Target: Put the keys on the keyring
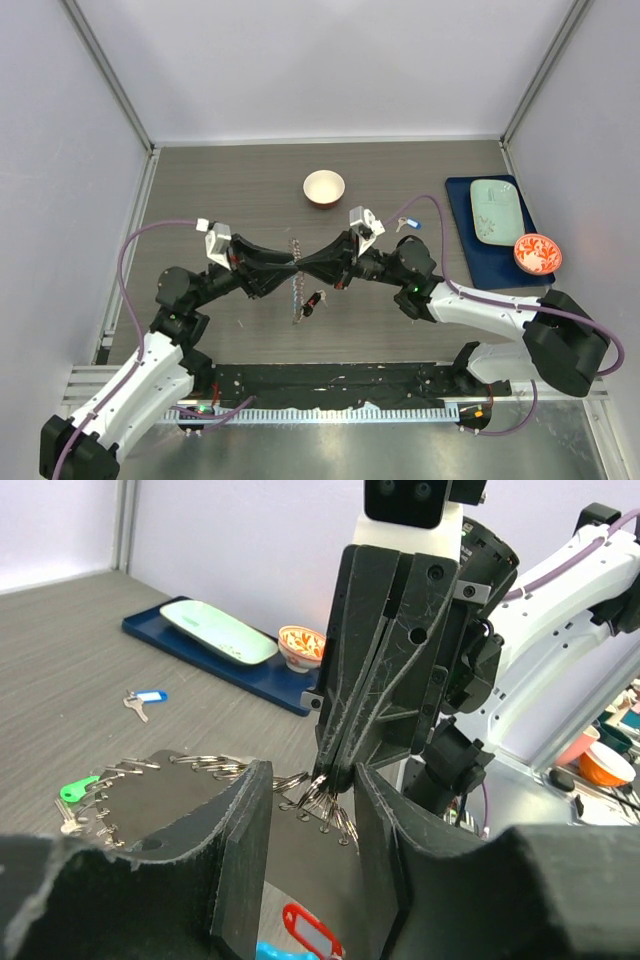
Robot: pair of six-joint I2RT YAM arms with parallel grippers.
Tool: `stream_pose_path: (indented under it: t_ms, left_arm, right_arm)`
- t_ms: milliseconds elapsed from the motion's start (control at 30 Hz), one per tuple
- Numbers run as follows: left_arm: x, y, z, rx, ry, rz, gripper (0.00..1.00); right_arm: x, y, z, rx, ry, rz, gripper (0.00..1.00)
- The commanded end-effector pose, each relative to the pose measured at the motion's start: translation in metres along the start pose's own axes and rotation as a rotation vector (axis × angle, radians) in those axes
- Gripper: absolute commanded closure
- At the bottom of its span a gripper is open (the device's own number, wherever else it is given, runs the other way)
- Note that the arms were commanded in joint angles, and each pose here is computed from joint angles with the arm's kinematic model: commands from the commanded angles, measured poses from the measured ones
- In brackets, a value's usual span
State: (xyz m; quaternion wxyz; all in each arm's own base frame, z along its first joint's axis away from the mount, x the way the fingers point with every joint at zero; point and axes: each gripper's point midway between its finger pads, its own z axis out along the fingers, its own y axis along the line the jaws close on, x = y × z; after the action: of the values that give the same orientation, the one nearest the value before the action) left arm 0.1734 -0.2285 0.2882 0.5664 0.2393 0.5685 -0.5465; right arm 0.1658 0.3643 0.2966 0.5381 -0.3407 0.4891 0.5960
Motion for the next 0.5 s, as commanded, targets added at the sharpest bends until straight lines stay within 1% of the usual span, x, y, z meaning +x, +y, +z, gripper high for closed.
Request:
stream_pose_path:
  t_ms: [0, 167, 367, 467]
  left_arm:
    - [-0.0057, -0.0121, 0.0027, 0.067, 0.0, 0.038, 0.59]
    - [-0.0024, -0.0137, -0.0007, 0.069, -0.001, 0.034, 0.67]
    - [-0.002, -0.0168, -0.0054, 0.07, -0.017, 0.041, 0.7]
    - [-0.0042, -0.0204, -0.0064, 0.081, -0.022, 0.044, 0.73]
  right_arm:
    - [-0.0334, 0.013, 0.005, -0.054, -0.101, -0.051, 0.99]
    - [-0.035, 0.0109, 0.0028, -0.046, -0.109, -0.051, 0.99]
    - [-0.0352, 0.0091, 0.0018, -0.044, -0.112, -0.044, 0.99]
    - [-0.0351, 0.0092, 0.002, -0.047, -0.111, -0.039, 0.99]
